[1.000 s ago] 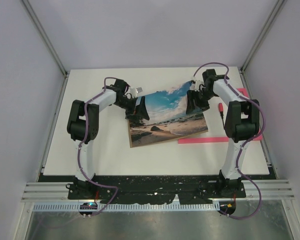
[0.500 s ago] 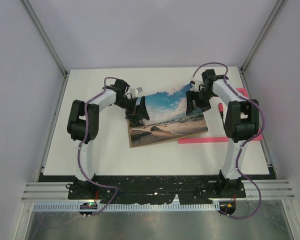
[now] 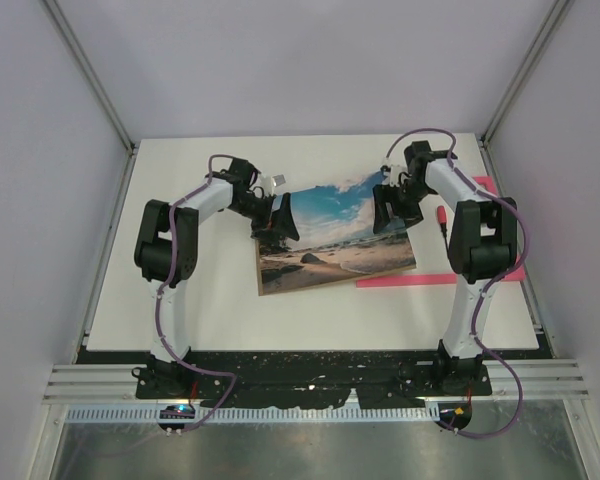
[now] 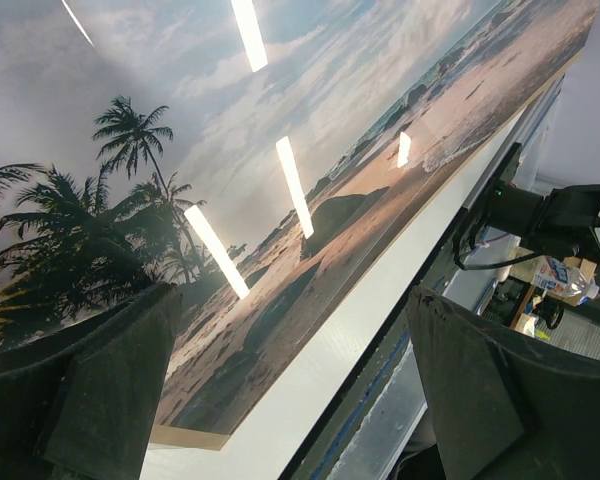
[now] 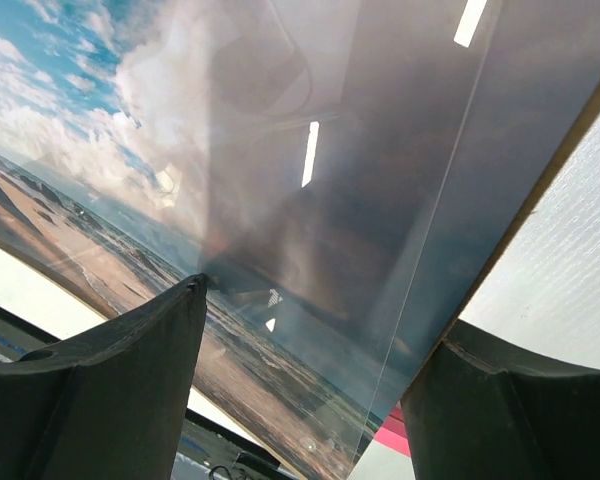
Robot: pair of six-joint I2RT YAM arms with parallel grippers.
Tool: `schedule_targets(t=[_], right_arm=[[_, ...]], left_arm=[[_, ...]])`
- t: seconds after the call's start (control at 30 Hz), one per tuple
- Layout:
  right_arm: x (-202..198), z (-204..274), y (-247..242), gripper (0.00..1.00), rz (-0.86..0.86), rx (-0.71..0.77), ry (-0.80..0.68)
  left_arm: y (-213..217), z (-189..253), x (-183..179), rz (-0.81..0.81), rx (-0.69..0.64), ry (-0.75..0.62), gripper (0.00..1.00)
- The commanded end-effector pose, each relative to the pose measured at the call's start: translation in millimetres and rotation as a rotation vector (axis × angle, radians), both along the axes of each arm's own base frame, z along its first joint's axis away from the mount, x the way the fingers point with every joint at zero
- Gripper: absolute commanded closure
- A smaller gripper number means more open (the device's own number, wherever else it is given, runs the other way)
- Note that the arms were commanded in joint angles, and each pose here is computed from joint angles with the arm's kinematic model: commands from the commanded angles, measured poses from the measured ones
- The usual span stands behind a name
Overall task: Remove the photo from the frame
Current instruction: Adjust the photo frame at the center of the board.
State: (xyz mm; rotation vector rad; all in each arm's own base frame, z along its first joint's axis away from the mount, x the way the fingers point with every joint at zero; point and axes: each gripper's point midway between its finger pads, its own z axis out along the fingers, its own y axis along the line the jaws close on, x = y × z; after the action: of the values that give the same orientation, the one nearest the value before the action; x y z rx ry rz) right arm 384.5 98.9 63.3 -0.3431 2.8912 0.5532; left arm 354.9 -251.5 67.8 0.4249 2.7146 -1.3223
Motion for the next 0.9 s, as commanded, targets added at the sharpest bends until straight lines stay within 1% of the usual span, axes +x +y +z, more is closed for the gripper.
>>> schedule_targets(t=[0.0,0.1,0.23,0.4,0.53,0.77,0.8,0.87], right_arm=[[2.0,3.1,-5.6,0.25,0.038,-0.046,-0.018],[1.6,-1.4,-11.1,0.25,0.028,-0.090,-0.012],[-1.7,1.3,-6.9,0.25,0.021,-0.080,0.010],[-2.7,6.9,-4.2,0.25,0.004,-0.104,0.030],[1.8,5.9,-10.9,0.25,-0.019,-0.144,0.033],[-0.7,0.0,-14.3,0.22,-0.023,-0.151,0.079],[-0.5,-2.2,-15.1,0.19,-0.026,-0.153,0.086],[-1.7,-4.9,-14.6,0.19,-0.031,-0.147,0.097]], left_arm=[[-4.2,0.6,6.7,-0.022,-0.012,-0.047,0.00],[-4.2,1.2,6.8,-0.022,-0.013,-0.048,0.00],[-4.4,1.8,7.0,-0.022,-0.014,-0.049,0.00],[-4.7,0.6,6.3,-0.023,-0.012,-0.047,0.00],[-4.2,1.2,6.8,-0.022,-0.013,-0.048,0.00],[-4.7,1.2,6.4,-0.023,-0.013,-0.048,0.00],[-4.3,1.4,6.7,-0.022,-0.014,-0.048,0.00],[-4.9,1.4,6.3,-0.024,-0.014,-0.048,0.00]])
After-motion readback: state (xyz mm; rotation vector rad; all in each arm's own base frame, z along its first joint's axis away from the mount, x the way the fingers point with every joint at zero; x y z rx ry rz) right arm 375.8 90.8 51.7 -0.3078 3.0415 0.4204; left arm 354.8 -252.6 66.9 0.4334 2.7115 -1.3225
